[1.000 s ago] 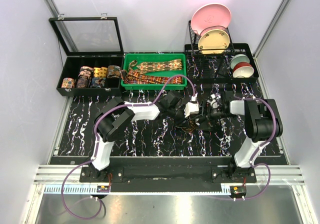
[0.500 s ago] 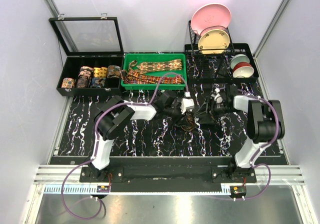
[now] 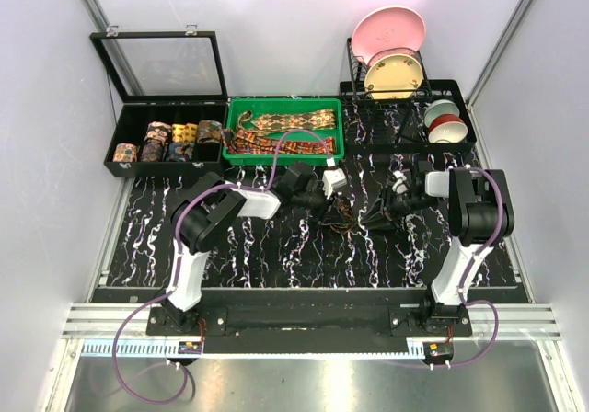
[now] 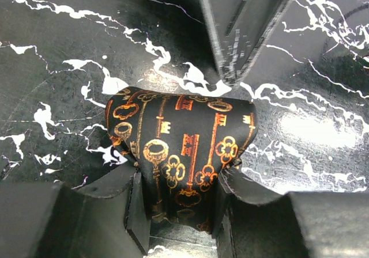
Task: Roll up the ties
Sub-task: Roll the tie at the center of the board.
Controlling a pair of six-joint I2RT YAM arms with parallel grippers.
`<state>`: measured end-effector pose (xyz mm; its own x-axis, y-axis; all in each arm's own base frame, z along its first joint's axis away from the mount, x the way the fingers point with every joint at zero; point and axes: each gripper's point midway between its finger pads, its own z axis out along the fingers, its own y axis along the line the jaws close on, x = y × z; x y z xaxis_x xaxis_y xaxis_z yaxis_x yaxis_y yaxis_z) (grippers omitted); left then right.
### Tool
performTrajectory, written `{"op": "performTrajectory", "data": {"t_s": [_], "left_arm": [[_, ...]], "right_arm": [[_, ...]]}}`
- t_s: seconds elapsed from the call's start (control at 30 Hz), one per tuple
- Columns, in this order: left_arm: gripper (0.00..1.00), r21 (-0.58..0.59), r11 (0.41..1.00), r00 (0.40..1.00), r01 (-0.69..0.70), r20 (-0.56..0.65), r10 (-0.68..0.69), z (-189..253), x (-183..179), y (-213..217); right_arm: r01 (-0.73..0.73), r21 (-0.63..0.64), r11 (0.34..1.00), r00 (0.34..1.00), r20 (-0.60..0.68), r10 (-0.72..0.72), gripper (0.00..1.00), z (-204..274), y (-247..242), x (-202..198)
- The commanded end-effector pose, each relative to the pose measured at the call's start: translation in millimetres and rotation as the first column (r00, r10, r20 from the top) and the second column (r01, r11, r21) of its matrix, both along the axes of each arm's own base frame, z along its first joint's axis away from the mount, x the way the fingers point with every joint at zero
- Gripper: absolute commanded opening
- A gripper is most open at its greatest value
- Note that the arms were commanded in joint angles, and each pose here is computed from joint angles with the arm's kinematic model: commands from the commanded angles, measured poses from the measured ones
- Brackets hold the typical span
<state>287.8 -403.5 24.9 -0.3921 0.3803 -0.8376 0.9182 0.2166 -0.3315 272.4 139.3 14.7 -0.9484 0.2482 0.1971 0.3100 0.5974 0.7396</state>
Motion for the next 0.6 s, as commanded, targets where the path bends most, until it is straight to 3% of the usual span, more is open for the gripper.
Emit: {"op": "performTrajectory", "data": {"t_s": [0.0, 0.37, 0.47, 0.57], "left_arm": [[0.0, 0.265, 0.963, 0.974, -0.043, -0.201, 0.099, -86, -35, 50], [0.0, 0.258, 0.965, 0.975, -0.039, -0.201, 0.093, -83, -35, 49], [0.0, 0.251, 0.967, 0.976, -0.037, -0.198, 0.089, -81, -35, 48], [0.0, 0.229, 0.973, 0.98, -0.022, -0.188, 0.066, -75, -36, 46]], "right_arm": [[-0.03, -0.004, 1.0, 0.999, -0.039, 0.03, 0.38, -14, 20, -2], [-0.029, -0.03, 0.999, 0.998, -0.064, 0.027, 0.32, -30, 28, 4], [-0.034, -0.026, 0.999, 0.998, -0.057, 0.033, 0.04, -29, 29, 6], [-0.04, -0.048, 0.998, 0.998, -0.048, 0.038, 0.0, -27, 26, 7]]}}
